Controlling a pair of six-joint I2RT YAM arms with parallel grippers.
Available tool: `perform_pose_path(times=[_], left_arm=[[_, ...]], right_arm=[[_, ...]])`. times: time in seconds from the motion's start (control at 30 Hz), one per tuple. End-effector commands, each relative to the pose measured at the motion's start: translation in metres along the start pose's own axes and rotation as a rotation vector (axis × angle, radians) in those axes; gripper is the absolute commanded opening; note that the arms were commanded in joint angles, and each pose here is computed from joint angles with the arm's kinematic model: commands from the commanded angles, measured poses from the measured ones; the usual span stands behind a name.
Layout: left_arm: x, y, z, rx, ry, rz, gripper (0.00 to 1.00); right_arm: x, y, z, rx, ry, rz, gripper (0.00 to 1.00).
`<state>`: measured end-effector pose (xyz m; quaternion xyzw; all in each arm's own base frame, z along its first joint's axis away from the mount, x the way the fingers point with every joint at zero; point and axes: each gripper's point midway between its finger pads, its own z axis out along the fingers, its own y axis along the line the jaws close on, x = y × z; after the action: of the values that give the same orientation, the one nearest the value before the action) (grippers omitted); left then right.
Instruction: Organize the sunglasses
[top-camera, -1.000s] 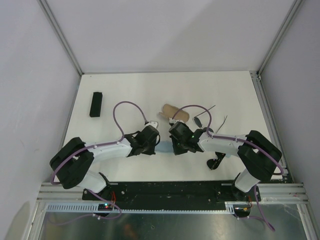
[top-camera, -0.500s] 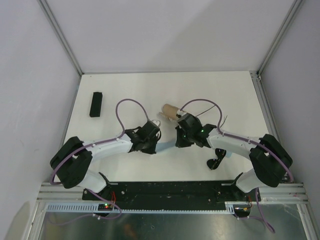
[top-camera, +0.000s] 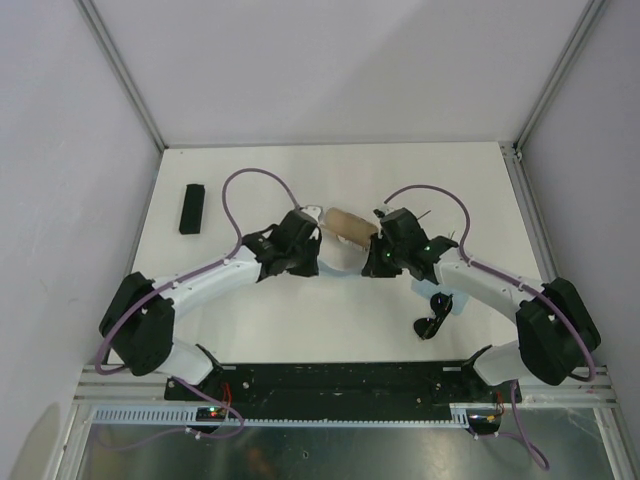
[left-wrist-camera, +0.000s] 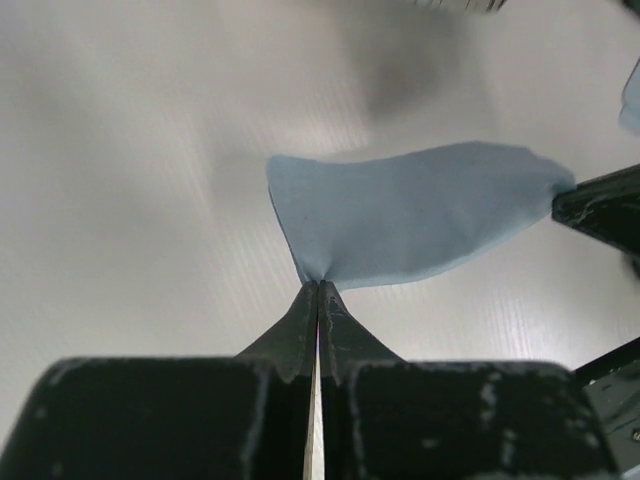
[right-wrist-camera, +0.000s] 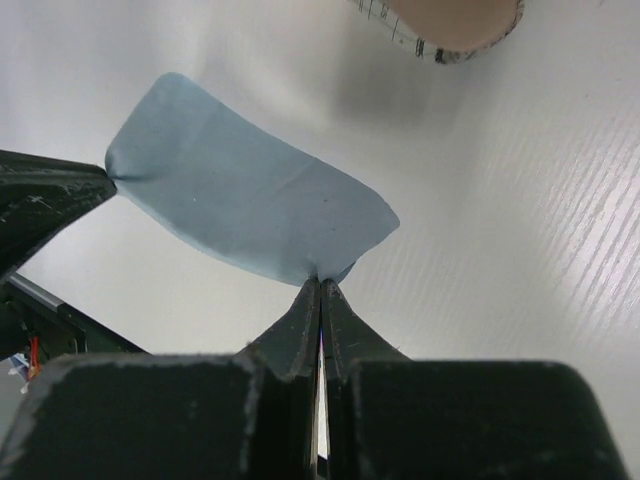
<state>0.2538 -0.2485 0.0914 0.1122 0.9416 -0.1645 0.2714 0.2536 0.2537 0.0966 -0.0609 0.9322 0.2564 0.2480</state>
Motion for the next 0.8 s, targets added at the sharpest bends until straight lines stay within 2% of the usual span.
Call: perform_pose_path(times=[0.0, 0.37, 0.77], left_arm=[[-0.036, -0.005, -0.007, 0.019, -0.066, 0.02, 0.0], [-0.104, -0.006, -0.007, 0.013, -0.168, 0.031, 0.0], [-0.145, 0.003, 0.033, 0.014, -0.164, 0.042, 0.0]], right_arm=[[-0.03, 0.015, -0.019, -0.072, -0.059, -0.006, 0.0], [-0.079, 0.007, -0.033, -0.107, -0.132, 0.052, 0.0], [-0.111, -0.014, -0.015, -0.104, -0.142, 0.117, 0.0]])
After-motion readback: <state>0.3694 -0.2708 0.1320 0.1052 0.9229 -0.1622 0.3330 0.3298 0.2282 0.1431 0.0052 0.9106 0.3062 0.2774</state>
